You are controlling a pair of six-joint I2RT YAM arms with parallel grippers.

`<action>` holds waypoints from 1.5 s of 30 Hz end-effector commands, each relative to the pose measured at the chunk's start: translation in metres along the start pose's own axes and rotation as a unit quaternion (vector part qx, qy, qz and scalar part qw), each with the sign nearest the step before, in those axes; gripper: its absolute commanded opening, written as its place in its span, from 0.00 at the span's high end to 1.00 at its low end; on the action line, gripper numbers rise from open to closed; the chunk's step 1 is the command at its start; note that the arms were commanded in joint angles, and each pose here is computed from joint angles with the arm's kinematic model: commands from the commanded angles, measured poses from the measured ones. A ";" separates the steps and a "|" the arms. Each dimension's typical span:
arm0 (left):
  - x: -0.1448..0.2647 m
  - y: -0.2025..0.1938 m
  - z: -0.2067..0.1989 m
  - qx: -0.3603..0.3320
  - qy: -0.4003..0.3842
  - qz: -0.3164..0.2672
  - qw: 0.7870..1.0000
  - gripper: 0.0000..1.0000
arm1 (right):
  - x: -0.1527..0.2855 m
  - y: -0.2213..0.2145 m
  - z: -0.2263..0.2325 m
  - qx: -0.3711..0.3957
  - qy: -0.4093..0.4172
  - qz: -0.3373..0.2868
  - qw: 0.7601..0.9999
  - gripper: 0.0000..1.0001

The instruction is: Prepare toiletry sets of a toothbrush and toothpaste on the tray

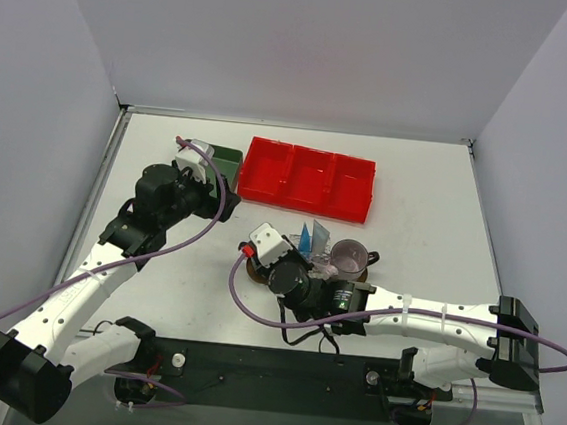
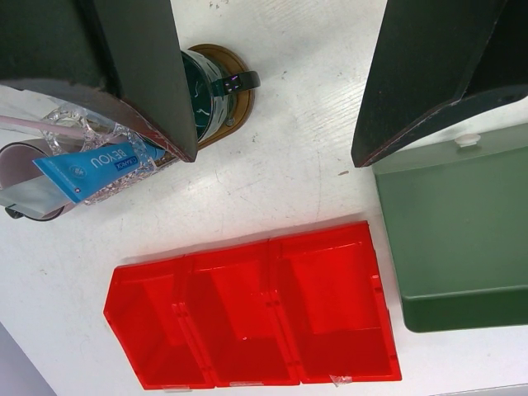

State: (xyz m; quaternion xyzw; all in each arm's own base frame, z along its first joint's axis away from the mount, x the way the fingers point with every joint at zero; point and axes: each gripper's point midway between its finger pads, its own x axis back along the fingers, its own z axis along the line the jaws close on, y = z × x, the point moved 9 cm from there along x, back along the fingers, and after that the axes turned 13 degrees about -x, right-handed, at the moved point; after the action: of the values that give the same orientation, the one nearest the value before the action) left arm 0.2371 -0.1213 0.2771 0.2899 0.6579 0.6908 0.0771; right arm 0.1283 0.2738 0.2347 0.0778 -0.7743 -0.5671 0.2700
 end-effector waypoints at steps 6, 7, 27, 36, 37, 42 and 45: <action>0.003 0.017 0.002 -0.011 0.007 -0.026 1.000 0.14 | -0.007 -0.002 -0.006 -0.036 -0.011 -0.004 0.999 1.00; 0.003 0.018 0.002 -0.012 0.007 -0.026 1.000 0.14 | -0.007 -0.003 -0.006 -0.037 -0.012 -0.003 0.999 1.00; 0.003 0.017 0.002 -0.011 0.006 -0.025 1.000 0.14 | -0.003 0.002 -0.009 -0.047 -0.004 -0.006 0.999 0.56; 0.002 0.017 0.002 -0.011 0.006 -0.025 1.000 0.14 | 0.003 0.007 -0.010 -0.053 0.005 -0.013 0.998 0.41; 0.003 0.017 0.002 -0.011 0.006 -0.026 1.000 0.14 | 0.004 0.008 -0.010 -0.057 0.006 -0.015 0.998 0.39; 0.003 0.017 0.002 -0.012 0.005 -0.025 1.000 0.14 | 0.009 0.012 -0.012 -0.066 0.021 -0.019 0.997 0.27; 0.002 0.016 0.002 -0.012 0.005 -0.023 1.000 0.14 | 0.012 0.015 -0.012 -0.073 0.037 -0.020 0.996 0.26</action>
State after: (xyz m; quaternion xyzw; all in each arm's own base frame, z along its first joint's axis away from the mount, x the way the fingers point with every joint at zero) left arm 0.2373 -0.1210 0.2769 0.2896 0.6557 0.6929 0.0778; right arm 0.1315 0.2658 0.2391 0.0781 -0.7437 -0.5992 0.2861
